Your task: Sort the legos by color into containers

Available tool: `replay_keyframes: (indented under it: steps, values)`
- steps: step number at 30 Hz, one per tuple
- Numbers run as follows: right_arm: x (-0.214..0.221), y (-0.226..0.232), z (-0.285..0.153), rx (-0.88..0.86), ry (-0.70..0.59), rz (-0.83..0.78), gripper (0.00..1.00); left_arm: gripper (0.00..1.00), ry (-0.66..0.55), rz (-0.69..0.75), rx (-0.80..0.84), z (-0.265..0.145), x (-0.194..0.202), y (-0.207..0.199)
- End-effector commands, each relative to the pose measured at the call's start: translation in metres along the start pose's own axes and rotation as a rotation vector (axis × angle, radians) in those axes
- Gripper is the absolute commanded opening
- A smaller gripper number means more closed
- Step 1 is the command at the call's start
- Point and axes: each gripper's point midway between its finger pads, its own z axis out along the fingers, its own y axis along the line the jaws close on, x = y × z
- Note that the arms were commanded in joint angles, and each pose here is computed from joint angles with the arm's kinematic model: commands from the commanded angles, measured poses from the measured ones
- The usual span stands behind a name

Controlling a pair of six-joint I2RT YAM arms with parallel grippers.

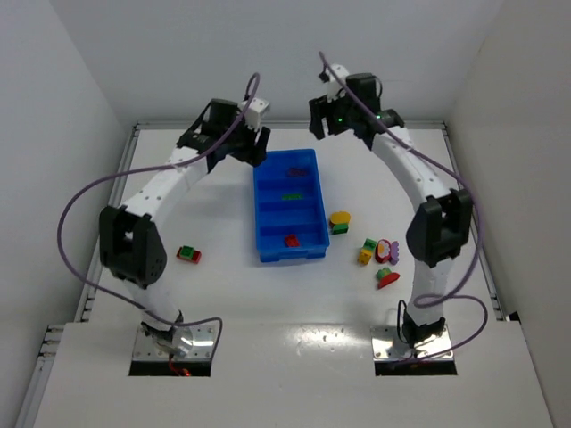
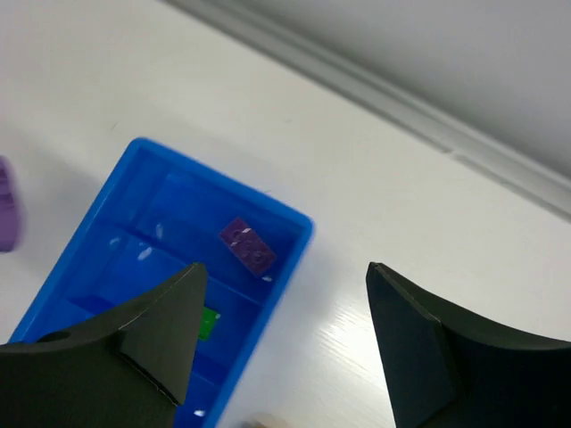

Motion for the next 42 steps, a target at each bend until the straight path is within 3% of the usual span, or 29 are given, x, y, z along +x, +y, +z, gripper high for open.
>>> replay_keyframes:
  steps: [1, 3, 5, 15, 21, 27, 42]
  values:
    - [-0.03, -0.035, -0.054, 0.123, -0.08, 0.04, 0.73, 0.22, 0.031, -0.075, 0.001, 0.026, -0.019, -0.011]
    - [-0.023, -0.051, -0.067, 0.171, -0.059, 0.057, 0.76, 0.22, 0.106, -0.102, 0.019, 0.05, -0.004, -0.018]
    - [-0.019, -0.056, -0.083, 0.183, -0.036, 0.069, 0.76, 0.22, 0.083, -0.124, 0.024, 0.06, -0.021, -0.021]
    - [-0.002, -0.079, -0.117, 0.228, -0.022, 0.119, 0.79, 0.22, 0.143, -0.169, 0.049, 0.108, -0.005, -0.027]
    - [0.001, -0.085, -0.122, 0.235, -0.022, 0.128, 0.79, 0.22, 0.144, -0.169, 0.049, 0.114, -0.005, -0.026]
    - [0.007, -0.09, -0.113, 0.231, -0.004, 0.138, 0.79, 0.22, 0.201, -0.159, 0.054, 0.121, 0.021, -0.027]
    - [0.009, -0.089, -0.107, 0.21, 0.002, 0.14, 0.8, 0.22, 0.202, -0.146, 0.035, 0.121, 0.021, -0.023]
